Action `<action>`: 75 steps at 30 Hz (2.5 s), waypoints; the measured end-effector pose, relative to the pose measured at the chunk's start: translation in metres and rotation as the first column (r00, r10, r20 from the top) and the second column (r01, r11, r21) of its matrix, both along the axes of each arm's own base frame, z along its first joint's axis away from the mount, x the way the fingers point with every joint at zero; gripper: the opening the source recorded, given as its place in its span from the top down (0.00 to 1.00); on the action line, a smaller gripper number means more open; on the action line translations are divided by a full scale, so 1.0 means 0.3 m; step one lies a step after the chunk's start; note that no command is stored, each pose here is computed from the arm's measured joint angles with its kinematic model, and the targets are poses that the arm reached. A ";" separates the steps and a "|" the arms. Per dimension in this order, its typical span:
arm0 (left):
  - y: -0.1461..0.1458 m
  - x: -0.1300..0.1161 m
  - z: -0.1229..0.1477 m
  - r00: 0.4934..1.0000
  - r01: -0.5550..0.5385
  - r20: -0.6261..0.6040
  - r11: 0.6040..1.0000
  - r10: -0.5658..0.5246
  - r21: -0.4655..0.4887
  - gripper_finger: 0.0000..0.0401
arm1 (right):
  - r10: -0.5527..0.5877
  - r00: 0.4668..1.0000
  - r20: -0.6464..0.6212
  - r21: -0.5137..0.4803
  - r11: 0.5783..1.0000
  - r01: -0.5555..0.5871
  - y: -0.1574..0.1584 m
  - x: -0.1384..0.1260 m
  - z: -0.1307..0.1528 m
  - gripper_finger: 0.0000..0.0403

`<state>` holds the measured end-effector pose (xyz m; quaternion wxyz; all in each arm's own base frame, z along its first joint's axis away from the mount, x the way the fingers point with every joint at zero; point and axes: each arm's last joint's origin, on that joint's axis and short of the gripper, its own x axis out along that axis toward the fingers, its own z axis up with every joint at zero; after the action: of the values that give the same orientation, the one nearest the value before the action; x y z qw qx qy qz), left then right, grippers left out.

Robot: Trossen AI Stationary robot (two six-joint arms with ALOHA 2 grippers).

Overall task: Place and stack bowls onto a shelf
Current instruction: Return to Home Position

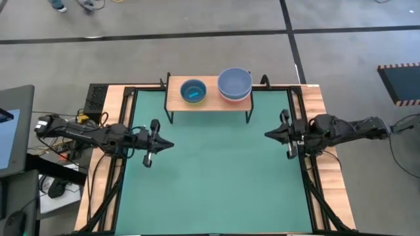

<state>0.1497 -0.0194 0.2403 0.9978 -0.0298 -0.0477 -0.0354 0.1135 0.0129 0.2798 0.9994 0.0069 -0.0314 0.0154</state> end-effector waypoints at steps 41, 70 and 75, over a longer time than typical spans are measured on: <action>0.070 -0.128 -0.202 0.969 -0.248 0.005 0.966 0.249 -0.069 1.00 | -0.050 0.992 0.118 0.034 0.998 0.046 -0.028 -0.060 -0.322 0.95; 0.062 -0.176 -0.216 1.000 -0.009 -0.008 0.996 0.008 -0.092 1.00 | -0.010 0.995 0.097 0.052 0.999 0.005 -0.032 -0.058 -0.331 0.91; 0.070 -0.171 -0.240 0.993 -0.086 -0.087 0.984 0.074 -0.156 1.00 | -0.019 0.999 0.042 0.179 0.984 0.011 -0.036 -0.055 -0.348 0.91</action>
<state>0.0983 0.0015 0.1684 0.9939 -0.1088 -0.0111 0.0099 0.0969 0.0020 0.1755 0.9939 0.0960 -0.0544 0.0051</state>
